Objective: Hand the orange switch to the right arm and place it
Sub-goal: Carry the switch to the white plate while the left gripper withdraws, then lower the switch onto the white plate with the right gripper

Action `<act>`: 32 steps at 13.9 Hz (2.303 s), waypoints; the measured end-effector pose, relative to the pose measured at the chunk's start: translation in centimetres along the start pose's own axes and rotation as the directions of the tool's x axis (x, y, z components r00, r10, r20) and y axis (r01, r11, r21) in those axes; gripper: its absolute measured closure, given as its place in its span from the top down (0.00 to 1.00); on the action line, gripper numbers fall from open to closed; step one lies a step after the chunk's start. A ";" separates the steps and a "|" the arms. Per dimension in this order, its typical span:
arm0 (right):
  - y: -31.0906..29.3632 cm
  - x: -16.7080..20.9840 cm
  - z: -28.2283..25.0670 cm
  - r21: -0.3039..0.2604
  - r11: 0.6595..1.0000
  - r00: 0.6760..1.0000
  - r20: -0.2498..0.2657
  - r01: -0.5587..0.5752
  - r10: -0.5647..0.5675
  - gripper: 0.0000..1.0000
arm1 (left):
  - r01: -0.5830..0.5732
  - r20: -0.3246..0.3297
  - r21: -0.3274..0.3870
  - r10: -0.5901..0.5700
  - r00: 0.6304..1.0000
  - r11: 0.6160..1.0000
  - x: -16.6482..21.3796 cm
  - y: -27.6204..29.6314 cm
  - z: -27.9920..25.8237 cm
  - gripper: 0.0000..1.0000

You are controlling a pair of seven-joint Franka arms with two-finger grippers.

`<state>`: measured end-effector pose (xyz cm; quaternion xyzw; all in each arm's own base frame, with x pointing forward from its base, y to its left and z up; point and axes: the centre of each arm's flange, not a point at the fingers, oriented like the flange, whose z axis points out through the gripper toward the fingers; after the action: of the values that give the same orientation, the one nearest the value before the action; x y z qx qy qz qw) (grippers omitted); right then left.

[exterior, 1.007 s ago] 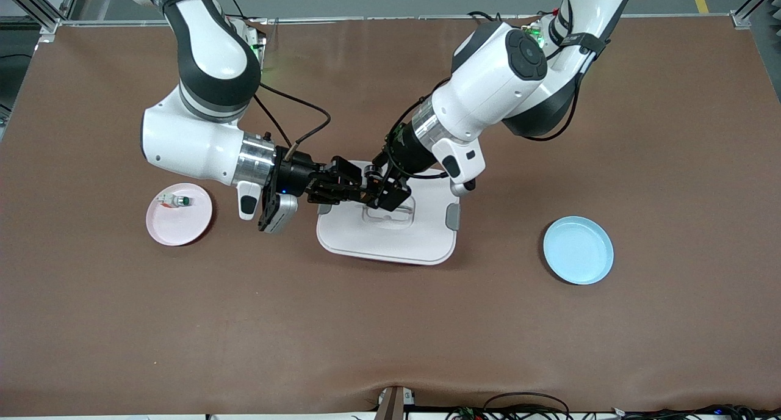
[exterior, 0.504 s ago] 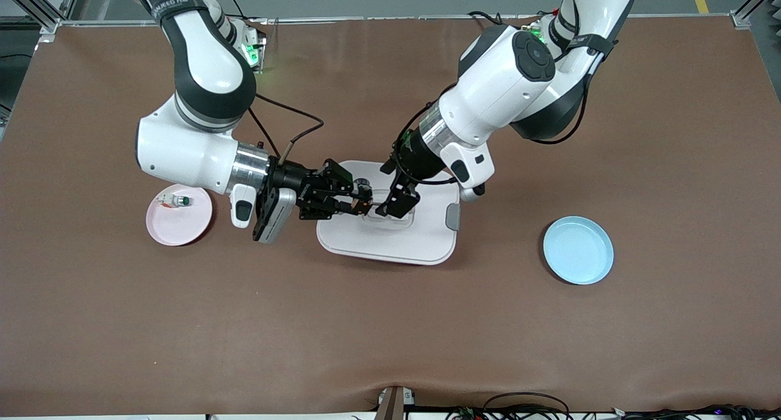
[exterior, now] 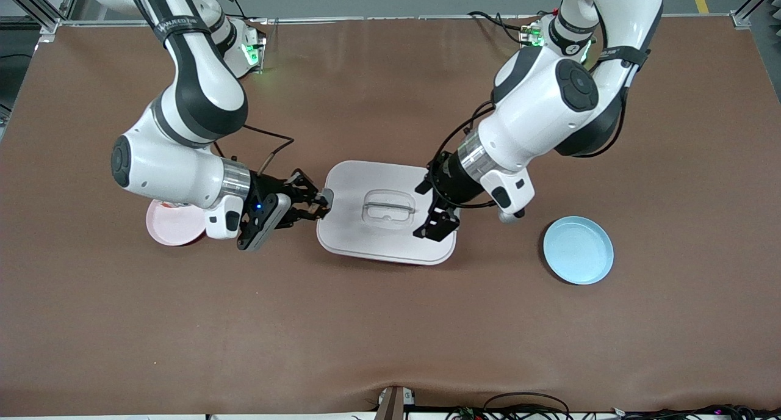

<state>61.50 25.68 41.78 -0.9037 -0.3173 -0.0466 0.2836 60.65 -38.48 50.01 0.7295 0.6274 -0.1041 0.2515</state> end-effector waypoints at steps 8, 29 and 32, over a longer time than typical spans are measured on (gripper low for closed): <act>7.1 -5.1 -1.8 -0.132 0.964 0.941 0.284 0.229 -0.185 0.41 | -0.256 -0.085 0.104 0.265 0.961 0.961 8.1 -2.2 -1.6 1.00; 19.3 -19.6 -4.5 -0.156 0.719 0.660 0.561 0.677 -0.500 0.41 | -0.886 -0.023 0.418 0.977 0.211 0.202 25.0 0.6 -15.4 1.00; 20.1 -20.7 -4.3 -0.178 0.710 0.662 0.562 0.682 -0.495 0.41 | -0.878 -0.062 0.422 0.973 0.222 0.227 26.0 0.7 -17.8 1.00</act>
<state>57.53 -0.84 30.18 -0.7664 -0.6417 0.0256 -0.0124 63.34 -7.20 53.21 0.9924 0.0656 0.0930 0.0466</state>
